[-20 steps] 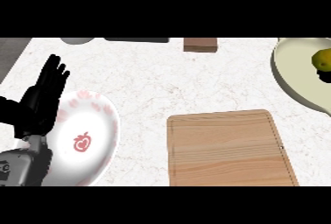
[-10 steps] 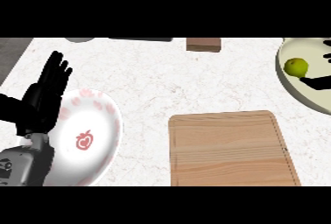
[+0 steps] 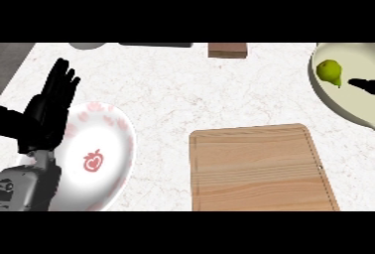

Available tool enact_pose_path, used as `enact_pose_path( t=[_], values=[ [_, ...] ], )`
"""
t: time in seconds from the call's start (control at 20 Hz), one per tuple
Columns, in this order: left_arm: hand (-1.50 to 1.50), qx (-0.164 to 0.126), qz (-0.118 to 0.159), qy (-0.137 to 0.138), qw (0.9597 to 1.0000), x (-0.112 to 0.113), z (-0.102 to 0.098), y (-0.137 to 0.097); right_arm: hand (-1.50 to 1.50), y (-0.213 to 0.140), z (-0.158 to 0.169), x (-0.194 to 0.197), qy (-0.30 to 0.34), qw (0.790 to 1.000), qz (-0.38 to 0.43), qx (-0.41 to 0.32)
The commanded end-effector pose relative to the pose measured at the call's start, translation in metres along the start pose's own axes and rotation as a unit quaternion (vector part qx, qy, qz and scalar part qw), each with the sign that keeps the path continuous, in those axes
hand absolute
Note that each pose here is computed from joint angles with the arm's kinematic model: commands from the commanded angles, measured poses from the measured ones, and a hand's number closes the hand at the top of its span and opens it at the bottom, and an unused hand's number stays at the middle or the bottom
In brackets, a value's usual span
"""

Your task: Pick the pear from the cutting board and place it in the pot

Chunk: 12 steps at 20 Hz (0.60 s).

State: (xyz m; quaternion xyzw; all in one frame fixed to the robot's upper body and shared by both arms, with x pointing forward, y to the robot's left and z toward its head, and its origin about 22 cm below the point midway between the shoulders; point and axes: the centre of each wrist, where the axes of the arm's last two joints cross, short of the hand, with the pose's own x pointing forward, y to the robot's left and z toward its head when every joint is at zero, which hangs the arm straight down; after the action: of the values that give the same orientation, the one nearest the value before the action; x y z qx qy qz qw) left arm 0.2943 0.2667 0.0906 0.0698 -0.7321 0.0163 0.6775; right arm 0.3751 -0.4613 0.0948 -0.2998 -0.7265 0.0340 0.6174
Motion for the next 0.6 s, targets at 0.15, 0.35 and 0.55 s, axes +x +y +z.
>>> enact_pose_path(
  t=[0.15, 0.35, 0.55],
  values=[
    [0.0, 0.001, -0.008, 0.004, 1.0, 0.008, -0.002, 0.011, -1.5, -0.058, 0.014, -0.013, -0.001, 0.996, -0.085, -0.031],
    [0.0, 0.004, -0.005, -0.008, 0.9999, 0.002, -0.001, 0.005, -1.5, -0.103, 0.021, -0.007, 0.004, 0.995, -0.093, -0.024],
    [0.0, -0.002, 0.0, 0.003, 1.0, -0.007, 0.003, 0.003, -1.5, -0.123, 0.042, -0.025, 0.0, 0.995, -0.098, -0.015]
  ],
)
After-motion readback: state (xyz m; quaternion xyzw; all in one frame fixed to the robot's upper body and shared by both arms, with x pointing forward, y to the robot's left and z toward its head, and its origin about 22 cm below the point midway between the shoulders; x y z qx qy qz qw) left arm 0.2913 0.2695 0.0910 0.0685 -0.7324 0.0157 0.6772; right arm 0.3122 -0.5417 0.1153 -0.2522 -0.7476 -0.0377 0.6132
